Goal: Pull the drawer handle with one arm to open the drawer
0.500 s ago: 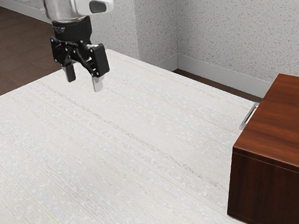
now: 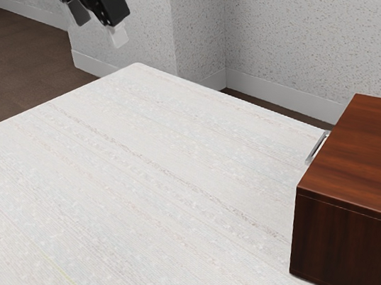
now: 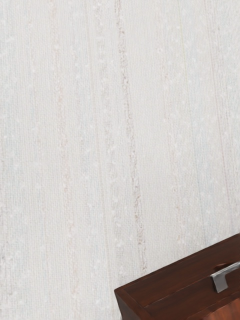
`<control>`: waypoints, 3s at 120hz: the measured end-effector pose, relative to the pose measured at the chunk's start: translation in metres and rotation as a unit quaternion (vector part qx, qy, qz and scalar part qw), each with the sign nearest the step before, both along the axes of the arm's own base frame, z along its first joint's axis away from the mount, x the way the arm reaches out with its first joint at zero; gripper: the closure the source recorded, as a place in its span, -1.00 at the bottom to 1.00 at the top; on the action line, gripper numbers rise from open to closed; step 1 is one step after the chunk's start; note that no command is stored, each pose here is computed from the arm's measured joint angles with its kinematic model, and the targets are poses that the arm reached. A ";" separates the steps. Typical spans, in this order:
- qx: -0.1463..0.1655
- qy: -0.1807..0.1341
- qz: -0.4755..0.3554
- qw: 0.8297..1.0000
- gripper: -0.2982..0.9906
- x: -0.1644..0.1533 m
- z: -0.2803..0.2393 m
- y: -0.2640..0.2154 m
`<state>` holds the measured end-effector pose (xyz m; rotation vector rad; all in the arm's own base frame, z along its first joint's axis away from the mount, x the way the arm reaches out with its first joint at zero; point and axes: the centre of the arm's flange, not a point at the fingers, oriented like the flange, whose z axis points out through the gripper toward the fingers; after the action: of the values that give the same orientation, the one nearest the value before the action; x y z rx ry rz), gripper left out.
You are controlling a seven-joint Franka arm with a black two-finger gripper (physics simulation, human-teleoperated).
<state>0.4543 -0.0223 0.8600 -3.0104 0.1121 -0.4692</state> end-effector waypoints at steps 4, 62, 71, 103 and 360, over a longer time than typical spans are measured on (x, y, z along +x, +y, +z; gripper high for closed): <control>0.001 -0.002 -0.014 1.000 -0.54 -0.002 0.001 -0.012; 0.001 0.082 -0.003 0.997 -0.54 0.037 -0.061 0.010; 0.021 0.105 0.024 0.994 -0.54 0.030 -0.094 0.023; 0.028 0.104 0.042 0.993 -0.54 -0.034 -0.155 -0.029; -0.376 -0.038 -0.004 0.926 -0.54 0.128 -0.296 -0.043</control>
<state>0.5819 -0.0654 0.5642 -3.7260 -0.0869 -0.7821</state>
